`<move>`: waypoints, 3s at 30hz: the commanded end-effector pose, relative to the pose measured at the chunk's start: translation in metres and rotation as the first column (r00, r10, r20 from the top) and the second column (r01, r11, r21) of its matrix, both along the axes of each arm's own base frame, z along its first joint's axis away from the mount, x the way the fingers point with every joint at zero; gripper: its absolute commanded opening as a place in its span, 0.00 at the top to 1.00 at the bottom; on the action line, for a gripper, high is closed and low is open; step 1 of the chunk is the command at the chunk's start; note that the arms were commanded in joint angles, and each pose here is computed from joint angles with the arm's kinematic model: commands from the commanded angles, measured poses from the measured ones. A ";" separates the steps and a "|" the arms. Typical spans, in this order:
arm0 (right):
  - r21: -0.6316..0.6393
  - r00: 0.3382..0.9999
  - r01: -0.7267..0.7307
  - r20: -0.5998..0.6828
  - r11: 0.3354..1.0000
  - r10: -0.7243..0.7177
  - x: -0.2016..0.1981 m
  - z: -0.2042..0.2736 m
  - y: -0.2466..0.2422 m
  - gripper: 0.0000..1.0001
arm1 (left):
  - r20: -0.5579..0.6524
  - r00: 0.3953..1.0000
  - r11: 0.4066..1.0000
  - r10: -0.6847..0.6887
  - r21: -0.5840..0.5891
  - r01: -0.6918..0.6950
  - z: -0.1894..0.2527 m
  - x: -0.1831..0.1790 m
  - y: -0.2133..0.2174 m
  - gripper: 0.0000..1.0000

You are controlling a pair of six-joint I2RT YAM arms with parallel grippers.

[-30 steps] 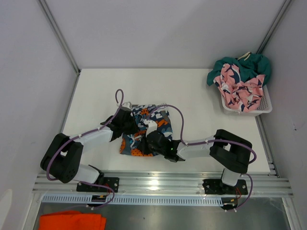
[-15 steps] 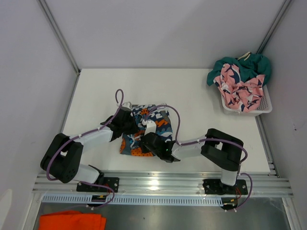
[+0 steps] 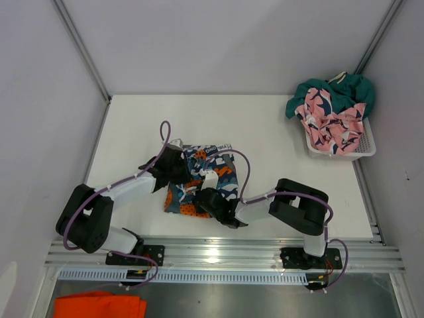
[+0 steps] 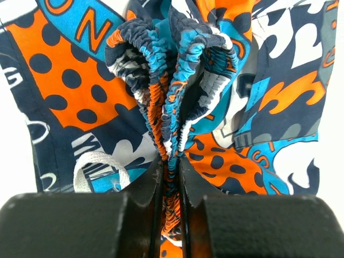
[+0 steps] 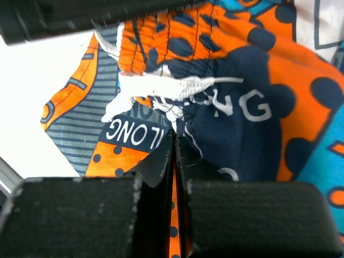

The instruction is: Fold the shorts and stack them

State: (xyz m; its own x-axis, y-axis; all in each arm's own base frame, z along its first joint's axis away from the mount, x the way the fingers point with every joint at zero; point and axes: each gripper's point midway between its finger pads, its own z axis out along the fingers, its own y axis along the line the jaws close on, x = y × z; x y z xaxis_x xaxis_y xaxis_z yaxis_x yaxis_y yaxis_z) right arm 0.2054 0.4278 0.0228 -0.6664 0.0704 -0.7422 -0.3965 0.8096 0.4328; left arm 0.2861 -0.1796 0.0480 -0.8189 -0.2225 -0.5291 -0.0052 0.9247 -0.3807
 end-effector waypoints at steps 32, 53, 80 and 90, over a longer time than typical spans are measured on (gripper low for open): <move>-0.148 0.997 0.024 -0.069 0.989 -0.035 -0.031 -0.072 -0.035 1.00 | 0.086 0.996 1.000 -0.023 0.010 0.023 0.081 0.047 -0.008 0.89; -0.139 0.996 0.056 -0.064 0.989 -0.065 -0.024 -0.066 -0.040 1.00 | 0.016 1.000 1.000 0.001 -0.002 -0.001 0.041 0.010 0.029 1.00; -0.138 0.994 0.058 -0.084 0.989 -0.070 -0.023 -0.070 -0.040 1.00 | 0.044 0.992 0.993 0.117 -0.007 -0.116 0.033 0.004 0.067 1.00; -0.139 0.993 0.054 -0.096 0.989 -0.068 -0.023 -0.073 -0.040 1.00 | 0.065 0.969 0.970 0.237 0.036 -0.240 0.000 -0.014 0.096 1.00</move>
State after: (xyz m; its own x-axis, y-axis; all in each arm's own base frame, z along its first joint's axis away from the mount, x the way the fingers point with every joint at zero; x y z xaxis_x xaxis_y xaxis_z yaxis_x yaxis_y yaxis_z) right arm 0.1999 0.4362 0.0204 -0.6689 0.2097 -0.7132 -0.3366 0.7700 0.5421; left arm 0.2622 -0.0970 0.0521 -0.7589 -0.3402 -0.5553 -0.1545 0.9224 -0.3540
